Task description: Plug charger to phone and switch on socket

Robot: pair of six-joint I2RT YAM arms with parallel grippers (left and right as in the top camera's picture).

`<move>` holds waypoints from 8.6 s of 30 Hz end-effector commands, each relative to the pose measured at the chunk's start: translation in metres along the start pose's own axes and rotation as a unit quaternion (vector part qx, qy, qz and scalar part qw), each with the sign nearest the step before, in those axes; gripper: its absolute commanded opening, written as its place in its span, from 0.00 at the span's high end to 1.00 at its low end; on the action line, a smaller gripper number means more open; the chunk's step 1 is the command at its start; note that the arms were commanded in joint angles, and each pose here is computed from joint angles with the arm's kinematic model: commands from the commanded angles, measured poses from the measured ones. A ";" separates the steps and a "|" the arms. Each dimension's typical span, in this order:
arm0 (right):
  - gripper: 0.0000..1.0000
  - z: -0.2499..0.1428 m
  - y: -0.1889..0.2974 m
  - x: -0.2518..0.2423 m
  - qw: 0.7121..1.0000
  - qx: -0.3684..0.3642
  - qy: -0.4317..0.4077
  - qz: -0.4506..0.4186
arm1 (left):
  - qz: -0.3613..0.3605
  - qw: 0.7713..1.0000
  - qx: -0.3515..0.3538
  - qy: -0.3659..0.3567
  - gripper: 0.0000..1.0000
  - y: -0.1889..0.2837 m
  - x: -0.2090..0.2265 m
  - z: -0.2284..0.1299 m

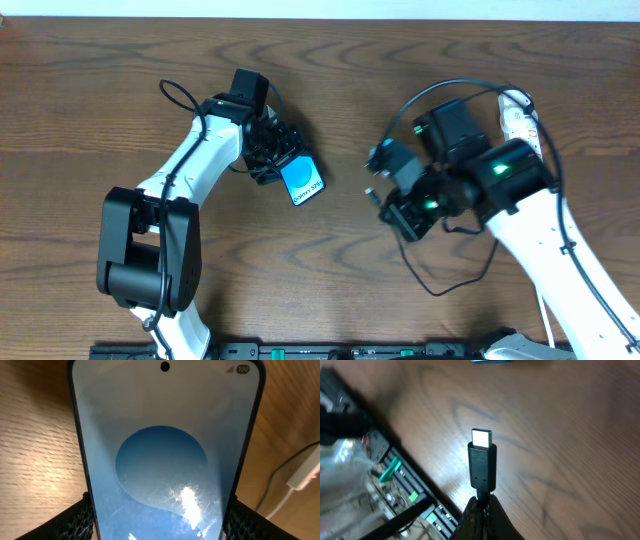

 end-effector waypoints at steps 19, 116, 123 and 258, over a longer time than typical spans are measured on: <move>0.99 -0.031 -0.083 -0.029 0.988 0.083 -0.068 -0.114 | 0.015 0.995 -0.069 -0.073 0.36 0.026 -0.022 0.015; 0.99 -0.037 -0.042 -0.001 0.994 -0.056 -0.078 -0.053 | 0.058 0.998 -0.013 0.028 0.36 0.085 -0.064 -0.052; 0.99 -0.027 -0.050 0.007 0.996 -0.060 -0.059 -0.042 | 0.069 0.997 -0.026 0.021 0.36 0.085 -0.060 -0.048; 0.99 0.013 -0.081 0.011 0.991 -0.053 -0.121 -0.010 | 0.051 0.998 -0.018 -0.041 0.36 0.077 -0.079 -0.060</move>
Point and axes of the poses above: each gripper's point midway between its finger pads, its own y axis back along the fingers, its own x axis along the line the jaws close on, z = x × y, the point moved 1 cm from there along y, back along the fingers
